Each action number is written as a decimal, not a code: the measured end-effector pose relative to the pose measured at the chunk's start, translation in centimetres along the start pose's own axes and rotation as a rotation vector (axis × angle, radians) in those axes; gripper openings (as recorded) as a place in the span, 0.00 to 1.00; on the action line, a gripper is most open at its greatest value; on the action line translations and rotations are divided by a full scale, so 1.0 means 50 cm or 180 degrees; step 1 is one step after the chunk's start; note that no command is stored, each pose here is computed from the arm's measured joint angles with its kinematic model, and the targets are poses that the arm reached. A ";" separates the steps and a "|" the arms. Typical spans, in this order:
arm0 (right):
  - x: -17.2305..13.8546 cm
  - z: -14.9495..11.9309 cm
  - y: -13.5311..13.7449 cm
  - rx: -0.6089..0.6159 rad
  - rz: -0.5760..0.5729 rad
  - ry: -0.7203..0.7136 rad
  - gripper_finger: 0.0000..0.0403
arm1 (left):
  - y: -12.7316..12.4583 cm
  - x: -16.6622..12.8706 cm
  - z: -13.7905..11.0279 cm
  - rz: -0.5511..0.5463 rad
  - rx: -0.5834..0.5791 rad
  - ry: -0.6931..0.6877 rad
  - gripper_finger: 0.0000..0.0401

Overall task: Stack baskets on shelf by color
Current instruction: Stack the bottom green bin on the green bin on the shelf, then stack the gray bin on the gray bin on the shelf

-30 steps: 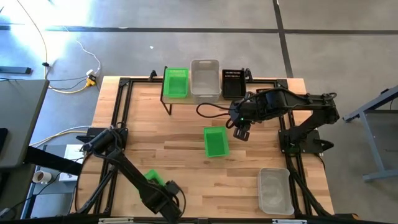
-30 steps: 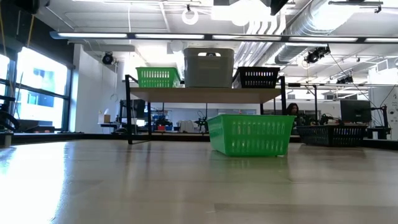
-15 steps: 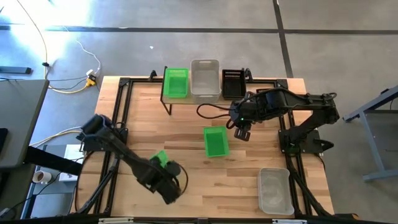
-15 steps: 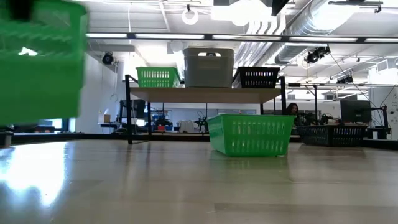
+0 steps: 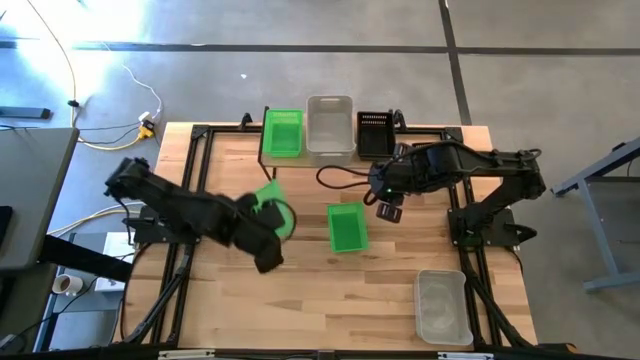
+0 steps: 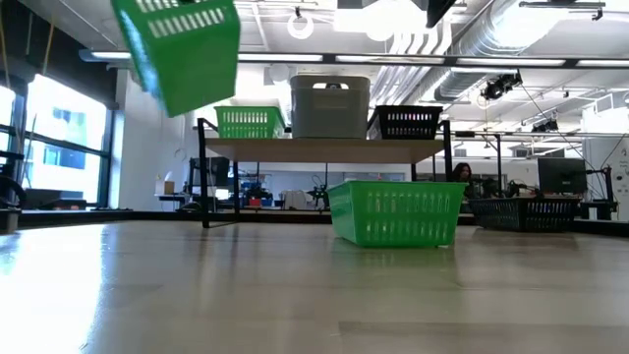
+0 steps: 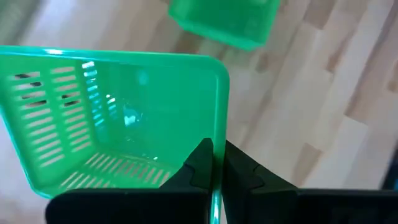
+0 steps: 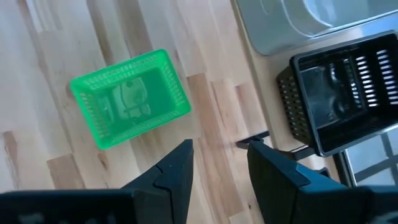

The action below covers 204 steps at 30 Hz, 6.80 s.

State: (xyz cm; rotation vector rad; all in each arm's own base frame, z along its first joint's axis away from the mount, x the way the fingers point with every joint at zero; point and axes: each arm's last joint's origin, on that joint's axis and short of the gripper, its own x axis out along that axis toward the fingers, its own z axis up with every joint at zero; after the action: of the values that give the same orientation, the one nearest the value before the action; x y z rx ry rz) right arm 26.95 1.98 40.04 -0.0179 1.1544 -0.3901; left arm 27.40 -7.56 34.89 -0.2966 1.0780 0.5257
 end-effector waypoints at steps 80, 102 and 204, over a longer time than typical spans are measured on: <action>0.029 0.018 -0.088 0.0894 -0.0258 0.0064 0.34 | 0.380 0.124 0.219 0.0592 0.1589 0.0559 0.05; 0.043 -0.007 -0.011 0.0597 0.0508 0.0468 0.34 | 0.375 0.082 0.224 0.0596 0.1450 0.0500 0.26; 0.150 -0.514 0.646 -0.0524 0.0735 0.1787 0.01 | 0.206 -0.050 0.151 -0.0400 0.0777 -0.0028 0.25</action>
State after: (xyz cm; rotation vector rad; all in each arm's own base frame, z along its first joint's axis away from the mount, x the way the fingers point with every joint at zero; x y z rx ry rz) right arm 16.05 34.55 15.93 0.0858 1.7212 -0.0899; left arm 26.57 4.03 40.76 -0.1461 1.0950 0.2792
